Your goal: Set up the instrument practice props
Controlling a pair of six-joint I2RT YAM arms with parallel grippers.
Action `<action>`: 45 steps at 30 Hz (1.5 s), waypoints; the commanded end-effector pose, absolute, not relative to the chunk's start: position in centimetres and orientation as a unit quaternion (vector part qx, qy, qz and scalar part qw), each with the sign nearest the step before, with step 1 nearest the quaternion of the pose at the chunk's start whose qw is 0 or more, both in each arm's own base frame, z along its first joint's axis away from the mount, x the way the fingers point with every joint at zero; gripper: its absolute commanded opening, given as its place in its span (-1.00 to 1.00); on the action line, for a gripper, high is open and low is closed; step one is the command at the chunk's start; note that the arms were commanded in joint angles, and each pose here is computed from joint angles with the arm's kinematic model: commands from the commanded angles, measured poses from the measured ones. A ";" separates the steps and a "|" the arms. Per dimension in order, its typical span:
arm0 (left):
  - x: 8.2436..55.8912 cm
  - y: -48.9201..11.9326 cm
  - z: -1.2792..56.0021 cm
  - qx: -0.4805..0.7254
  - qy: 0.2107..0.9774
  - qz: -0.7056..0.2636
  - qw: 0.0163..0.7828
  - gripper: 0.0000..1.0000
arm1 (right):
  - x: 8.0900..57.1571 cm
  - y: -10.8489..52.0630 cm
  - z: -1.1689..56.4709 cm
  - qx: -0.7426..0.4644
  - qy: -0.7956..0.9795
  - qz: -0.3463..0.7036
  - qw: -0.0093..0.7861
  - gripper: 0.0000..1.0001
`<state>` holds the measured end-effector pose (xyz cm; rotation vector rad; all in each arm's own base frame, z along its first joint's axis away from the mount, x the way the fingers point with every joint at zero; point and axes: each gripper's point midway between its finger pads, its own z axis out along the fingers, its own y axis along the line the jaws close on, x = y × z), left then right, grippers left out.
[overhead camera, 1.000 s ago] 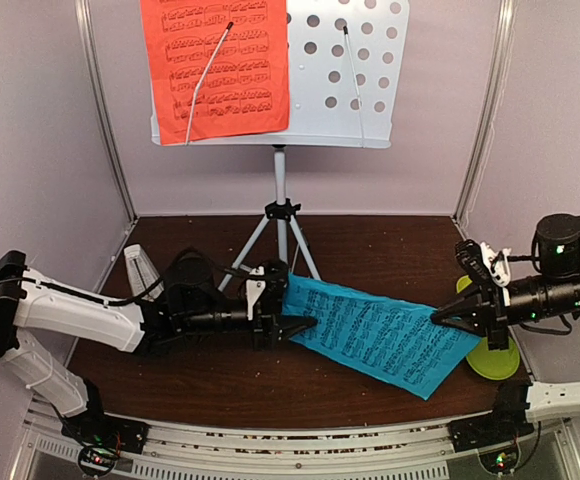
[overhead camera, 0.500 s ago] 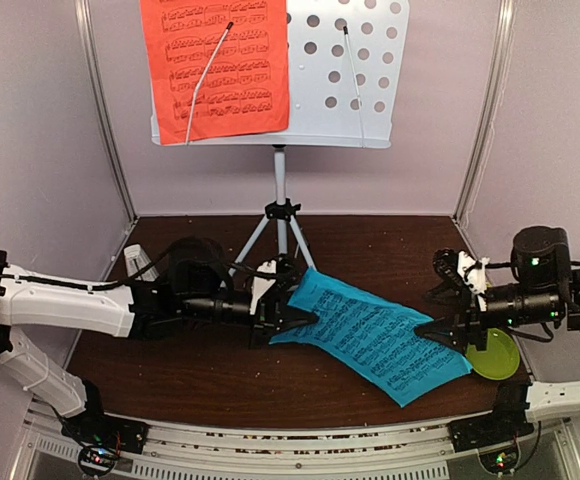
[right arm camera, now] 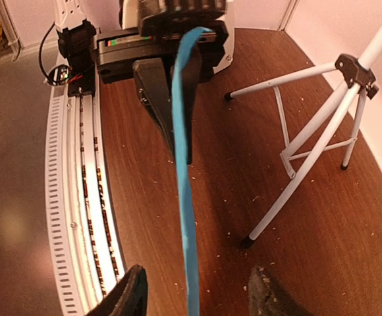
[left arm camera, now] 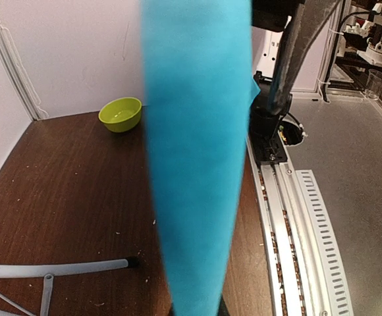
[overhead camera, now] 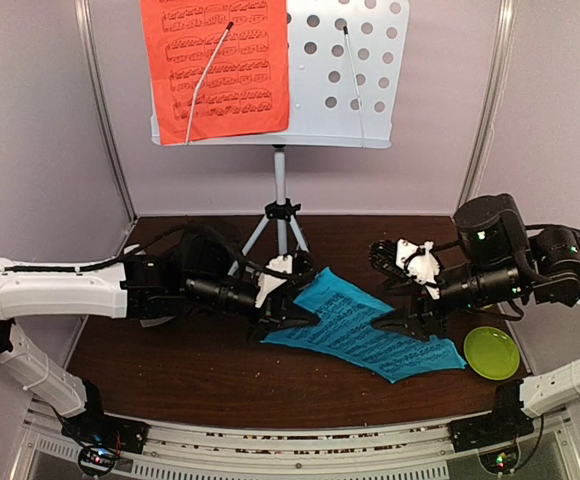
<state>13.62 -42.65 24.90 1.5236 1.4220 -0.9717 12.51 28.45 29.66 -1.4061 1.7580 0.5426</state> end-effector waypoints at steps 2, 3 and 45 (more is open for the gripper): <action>13.9 -42.9 26.2 0.608 0.564 -0.375 0.415 -1.00 | 14.0 28.0 30.2 -0.547 0.712 0.150 0.414 -0.27; 14.0 -42.9 26.4 0.606 0.564 -0.375 0.417 -1.00 | 14.2 28.0 30.3 -0.543 0.714 0.147 0.417 -0.38; 8.5 -39.7 46.8 0.419 0.358 -0.515 0.657 -0.04 | 9.4 24.7 50.1 -0.365 0.472 0.512 0.618 -1.00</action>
